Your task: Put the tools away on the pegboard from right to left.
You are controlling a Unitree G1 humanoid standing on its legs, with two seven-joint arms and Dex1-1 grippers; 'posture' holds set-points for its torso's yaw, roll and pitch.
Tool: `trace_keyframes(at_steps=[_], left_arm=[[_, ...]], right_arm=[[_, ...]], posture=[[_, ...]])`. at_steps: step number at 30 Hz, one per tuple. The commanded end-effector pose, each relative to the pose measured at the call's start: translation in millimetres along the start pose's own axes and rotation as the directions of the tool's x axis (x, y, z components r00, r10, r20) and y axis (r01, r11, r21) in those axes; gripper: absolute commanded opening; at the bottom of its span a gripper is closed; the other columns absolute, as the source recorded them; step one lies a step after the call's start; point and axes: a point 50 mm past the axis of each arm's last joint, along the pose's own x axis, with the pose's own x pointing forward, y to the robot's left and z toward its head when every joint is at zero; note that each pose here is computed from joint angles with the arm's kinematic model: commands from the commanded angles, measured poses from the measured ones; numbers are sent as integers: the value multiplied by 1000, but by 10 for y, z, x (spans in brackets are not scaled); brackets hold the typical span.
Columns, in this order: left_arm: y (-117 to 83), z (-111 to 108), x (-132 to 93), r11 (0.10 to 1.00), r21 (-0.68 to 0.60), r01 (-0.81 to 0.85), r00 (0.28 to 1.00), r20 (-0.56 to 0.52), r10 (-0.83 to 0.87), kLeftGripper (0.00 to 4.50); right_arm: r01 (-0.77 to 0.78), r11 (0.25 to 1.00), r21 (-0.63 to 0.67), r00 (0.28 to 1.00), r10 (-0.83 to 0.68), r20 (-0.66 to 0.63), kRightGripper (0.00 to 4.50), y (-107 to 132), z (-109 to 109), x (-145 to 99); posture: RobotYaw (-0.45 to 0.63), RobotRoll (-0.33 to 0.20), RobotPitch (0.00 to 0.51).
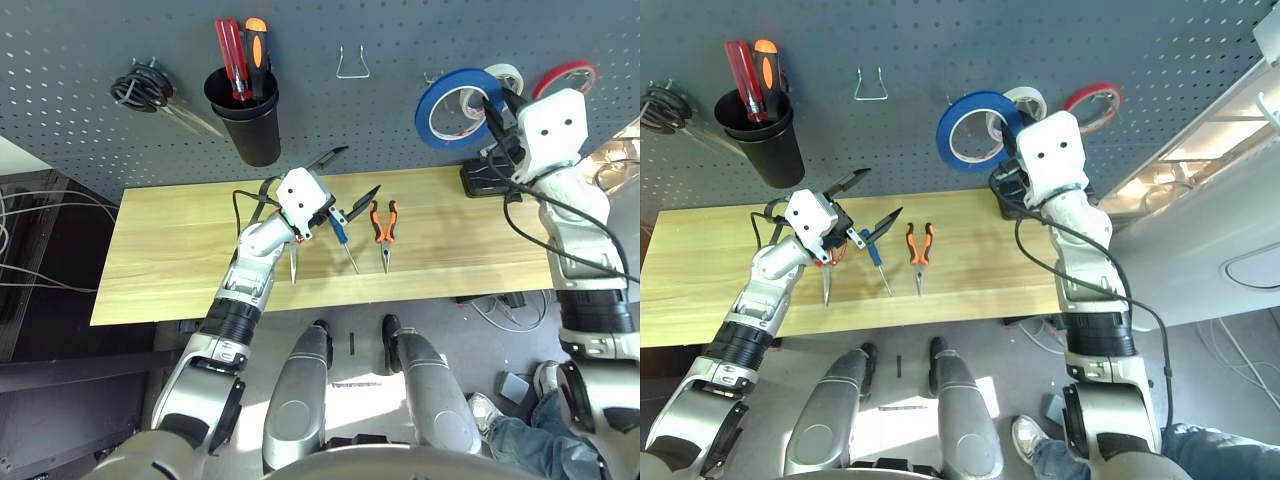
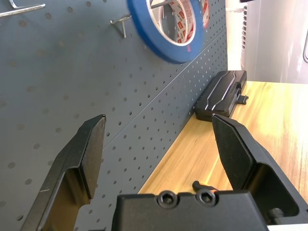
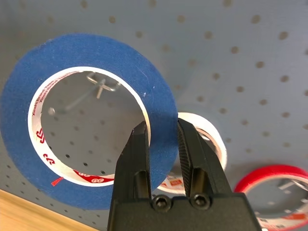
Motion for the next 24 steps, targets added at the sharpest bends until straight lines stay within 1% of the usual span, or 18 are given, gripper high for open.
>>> trace_keyframes(at_steps=[1,2,4,6,8,11,14,17,19,21,23,24], left_arm=[[-44,-41,-41,1000,-5,18,1000,-15,-18,4500],[-36,-36,-41,1000,-3,16,1000,-14,-16,4500],[-17,-26,-42,1000,6,17,1000,-14,-17,4500],[-1,-19,-43,1000,18,24,1000,-17,-23,4500],[7,-18,-44,999,33,43,999,-25,-42,4500],[6,-35,-37,994,48,99,994,-60,-96,4500],[-4,-104,-35,984,42,171,977,-139,-164,4500],[-9,-108,-32,971,79,227,964,-162,-212,4500],[-27,-121,-43,945,130,299,942,-199,-271,4500],[-49,-145,-63,916,160,368,915,-236,-326,4500],[-69,-157,-74,897,176,406,899,-255,-357,4500],[-83,-187,-94,885,170,434,881,-283,-378,4500]], right_arm=[[-61,998,34,998,61,-14,2036,110,-51,-40],[-88,994,57,995,90,-33,2374,151,-85,-82],[-150,978,147,979,168,-115,3058,272,-220,-220],[-185,943,278,947,247,-207,3721,412,-342,-371],[-197,896,397,904,323,-280,4419,550,-407,-482],[-127,810,572,813,415,-408,4464,754,-507,-593],[-55,737,673,706,505,-496,4464,929,-580,-671],[2,721,693,673,511,-534,4464,987,-592,-670],[107,677,728,607,535,-588,4464,1106,-631,-648],[170,634,754,544,577,-608,4464,1233,-657,-627],[195,626,755,527,583,-619,4464,1272,-667,-604],[202,634,746,518,578,-631,4464,1308,-678,-563]], posture=[[69,0,326],[69,0,326],[70,0,335],[69,0,339],[65,0,339],[57,0,340],[57,0,340],[57,0,340],[66,0,338],[66,0,338],[75,0,338],[83,0,338]])
